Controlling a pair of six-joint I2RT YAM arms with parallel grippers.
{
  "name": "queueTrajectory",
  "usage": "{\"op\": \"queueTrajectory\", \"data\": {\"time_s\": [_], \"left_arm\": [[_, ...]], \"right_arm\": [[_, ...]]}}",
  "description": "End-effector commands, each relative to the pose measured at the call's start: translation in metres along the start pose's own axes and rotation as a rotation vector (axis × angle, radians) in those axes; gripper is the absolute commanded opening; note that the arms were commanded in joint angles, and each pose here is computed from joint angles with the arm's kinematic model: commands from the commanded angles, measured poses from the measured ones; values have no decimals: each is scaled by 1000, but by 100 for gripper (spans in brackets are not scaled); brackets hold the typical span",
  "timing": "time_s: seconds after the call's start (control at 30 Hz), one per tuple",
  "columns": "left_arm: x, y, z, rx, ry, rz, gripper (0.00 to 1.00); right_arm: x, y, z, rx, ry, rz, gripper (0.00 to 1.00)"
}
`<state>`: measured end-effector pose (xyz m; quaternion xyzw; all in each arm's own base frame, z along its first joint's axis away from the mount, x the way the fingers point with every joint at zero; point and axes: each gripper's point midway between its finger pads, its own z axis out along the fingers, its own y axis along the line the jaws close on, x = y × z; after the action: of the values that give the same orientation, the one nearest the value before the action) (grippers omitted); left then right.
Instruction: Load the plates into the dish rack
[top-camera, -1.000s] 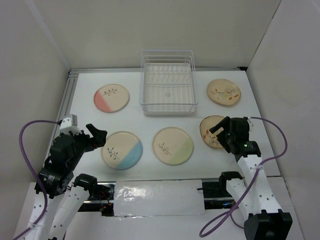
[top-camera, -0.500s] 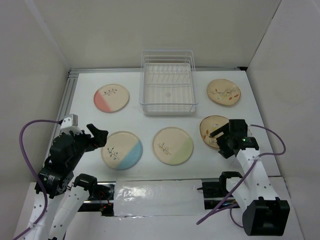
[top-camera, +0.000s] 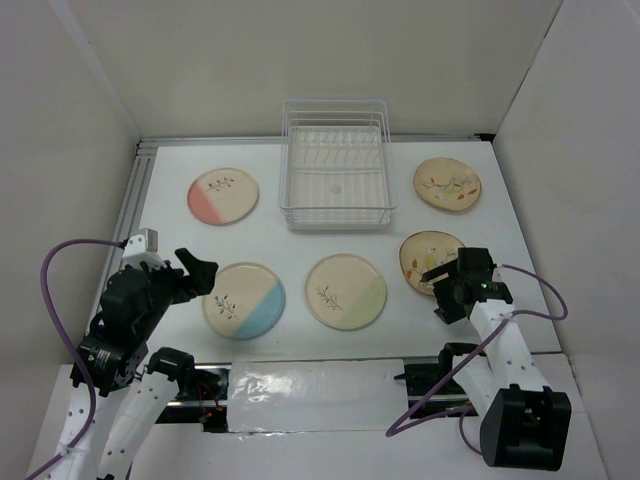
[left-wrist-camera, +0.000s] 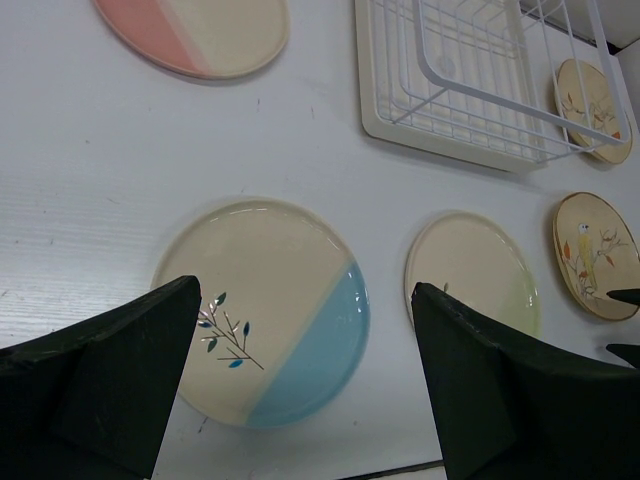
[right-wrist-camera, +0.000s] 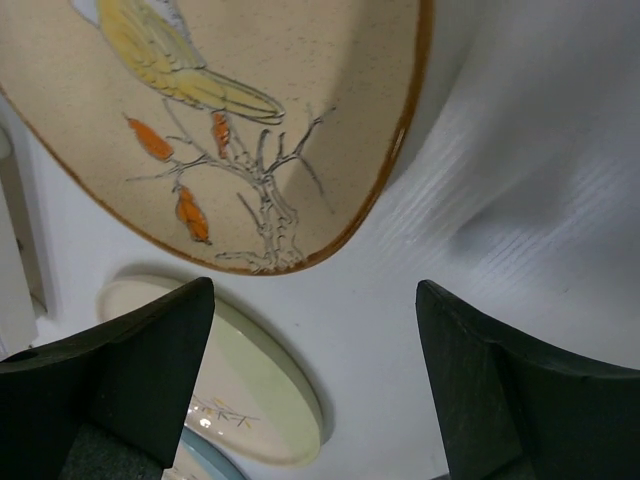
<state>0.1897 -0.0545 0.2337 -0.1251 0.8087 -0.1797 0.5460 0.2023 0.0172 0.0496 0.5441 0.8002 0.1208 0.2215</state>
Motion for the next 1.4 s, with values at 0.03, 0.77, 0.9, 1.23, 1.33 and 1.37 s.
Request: {"op": "queueTrajectory", "data": {"time_s": [0.03,0.77,0.9,1.23,1.33,1.37], "left_arm": [[-7,-7,1,35,-31,20,100],[-8,-7,3,35,-31,20,100],[-8,-9,3,43,-26,20,100],[-8,-9,3,43,-26,20,100],[-8,-9,3,43,-26,20,100],[-8,-9,3,43,-26,20,100]], "right_arm": [[-11,4,12,-39,-61,67,86],[-11,-20,47,-113,-154,229,76],[-10,-28,53,-83,-162,230,73],[-9,-38,63,-65,-174,258,50],[-10,-40,65,-61,-184,259,33],[-11,-41,65,-58,-193,259,27]]}}
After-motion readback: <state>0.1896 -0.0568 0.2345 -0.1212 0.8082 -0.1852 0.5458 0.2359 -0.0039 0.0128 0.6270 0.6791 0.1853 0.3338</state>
